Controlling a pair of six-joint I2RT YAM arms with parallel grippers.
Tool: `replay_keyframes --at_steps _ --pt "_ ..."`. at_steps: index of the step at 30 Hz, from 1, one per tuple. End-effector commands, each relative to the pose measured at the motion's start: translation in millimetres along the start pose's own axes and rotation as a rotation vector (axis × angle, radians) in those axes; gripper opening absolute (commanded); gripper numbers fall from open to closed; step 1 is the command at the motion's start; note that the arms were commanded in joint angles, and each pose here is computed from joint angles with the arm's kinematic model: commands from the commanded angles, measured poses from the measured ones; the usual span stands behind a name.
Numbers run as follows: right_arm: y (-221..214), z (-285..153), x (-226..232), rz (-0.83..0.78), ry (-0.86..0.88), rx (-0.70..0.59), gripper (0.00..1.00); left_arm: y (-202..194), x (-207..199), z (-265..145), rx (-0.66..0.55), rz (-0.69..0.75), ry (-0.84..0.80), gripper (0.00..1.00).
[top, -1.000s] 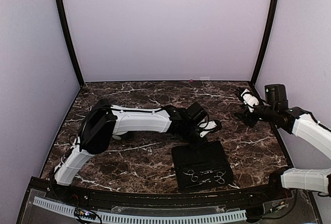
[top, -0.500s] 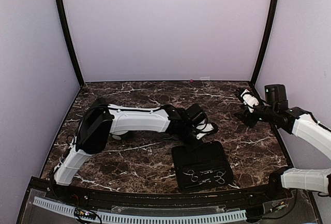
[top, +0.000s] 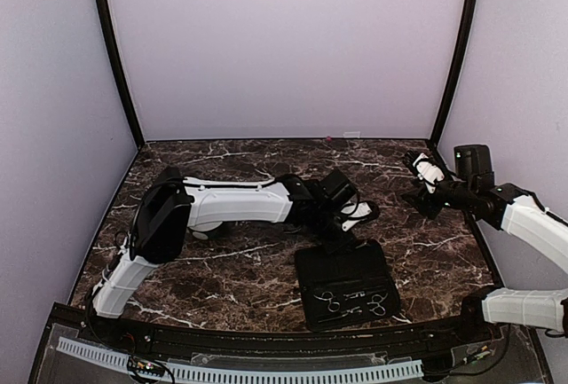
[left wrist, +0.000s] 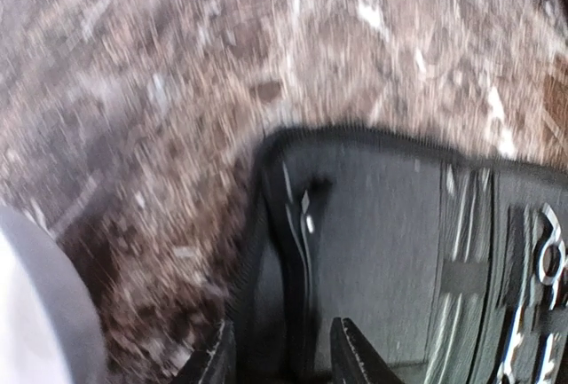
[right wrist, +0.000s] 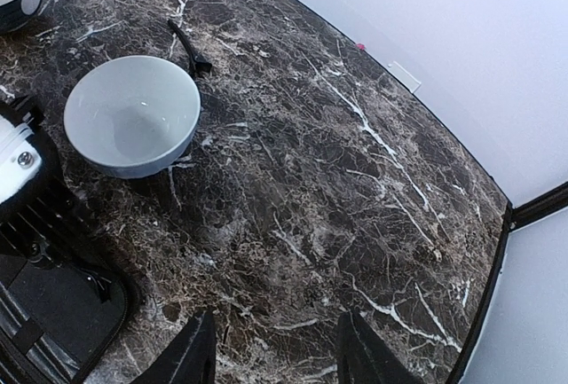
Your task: Sort the hair-cutting tools
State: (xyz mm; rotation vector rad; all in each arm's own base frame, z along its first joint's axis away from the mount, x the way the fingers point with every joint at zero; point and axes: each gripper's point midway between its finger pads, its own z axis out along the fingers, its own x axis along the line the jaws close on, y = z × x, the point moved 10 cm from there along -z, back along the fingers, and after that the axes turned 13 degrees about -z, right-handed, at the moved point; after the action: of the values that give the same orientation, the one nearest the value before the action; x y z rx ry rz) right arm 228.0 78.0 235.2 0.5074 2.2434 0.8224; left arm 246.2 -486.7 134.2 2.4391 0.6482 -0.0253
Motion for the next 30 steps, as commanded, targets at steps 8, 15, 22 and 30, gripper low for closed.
replay_keyframes --at_steps 8,15,22,30 --pt "-0.5 -1.2 0.3 -0.009 -0.002 -0.016 0.47 20.7 -4.2 11.6 -0.105 -0.016 -0.090 0.40" --pt "-0.6 -0.7 0.8 -0.011 0.002 -0.017 0.47 14.1 -2.7 20.1 -0.084 -0.016 -0.092 0.40" --pt "-1.4 0.8 1.5 -0.009 0.012 -0.013 0.47 16.7 -1.6 18.6 -0.099 -0.003 -0.063 0.21" --pt "-2.1 1.2 1.8 -0.010 0.012 -0.010 0.47 9.0 -5.2 11.2 -0.044 0.022 -0.105 0.16"
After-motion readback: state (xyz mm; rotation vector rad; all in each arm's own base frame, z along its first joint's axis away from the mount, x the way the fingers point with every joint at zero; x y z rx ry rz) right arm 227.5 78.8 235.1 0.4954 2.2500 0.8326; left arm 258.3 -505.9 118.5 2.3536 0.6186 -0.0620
